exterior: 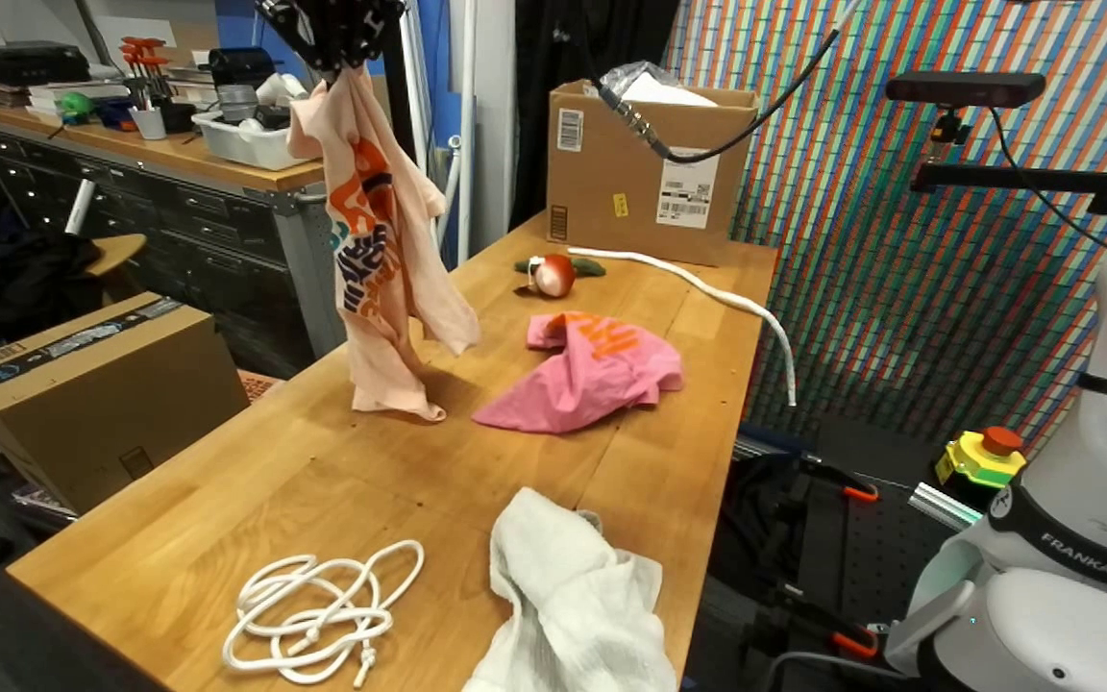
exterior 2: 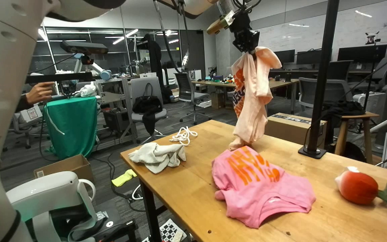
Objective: Put all the items on the table separately
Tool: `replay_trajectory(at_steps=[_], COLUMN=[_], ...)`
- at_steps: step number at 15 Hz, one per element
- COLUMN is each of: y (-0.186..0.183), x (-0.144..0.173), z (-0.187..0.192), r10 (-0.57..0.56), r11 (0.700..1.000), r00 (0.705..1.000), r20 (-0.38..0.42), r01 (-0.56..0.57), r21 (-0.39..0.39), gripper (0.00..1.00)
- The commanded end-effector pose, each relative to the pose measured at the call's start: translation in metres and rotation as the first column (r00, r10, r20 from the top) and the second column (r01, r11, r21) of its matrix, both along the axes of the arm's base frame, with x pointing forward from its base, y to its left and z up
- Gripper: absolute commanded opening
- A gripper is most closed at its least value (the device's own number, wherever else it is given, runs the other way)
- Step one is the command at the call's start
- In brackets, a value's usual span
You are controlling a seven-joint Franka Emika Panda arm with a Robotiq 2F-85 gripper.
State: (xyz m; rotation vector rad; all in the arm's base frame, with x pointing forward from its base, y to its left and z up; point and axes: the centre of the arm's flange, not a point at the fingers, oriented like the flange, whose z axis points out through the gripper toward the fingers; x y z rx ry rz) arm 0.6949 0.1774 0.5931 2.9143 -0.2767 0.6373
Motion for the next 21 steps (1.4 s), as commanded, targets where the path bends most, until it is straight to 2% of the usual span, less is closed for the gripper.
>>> replay_trajectory(at_steps=[1,7,8,10,16,18,21], y=[0.005,-0.002,-0.003,-0.006,-0.017,-0.022,-0.032], x=[0.027,0.036,0.037,0.037,0.037,0.03,0.005], z=[0.013,0.01,0.009,0.006,0.008,0.007,0.003], r10=[-0.066,-0.118,-0.118,-0.113,-0.123,-0.117,-0.088], r11=[0.998,0.993,0.993,0.993,0.992,0.993,0.994], r00=[0.997,0.99,0.99,0.991,0.99,0.992,0.994], r20=[0.05,0.072,0.071,0.071,0.069,0.046,-0.058], r01=[0.065,0.115,0.116,0.111,0.122,0.117,0.084], r21=[0.022,0.037,0.034,0.026,0.023,0.003,-0.066], gripper=[0.04,0.05,0.31,0.39,0.84,0.98,1.0])
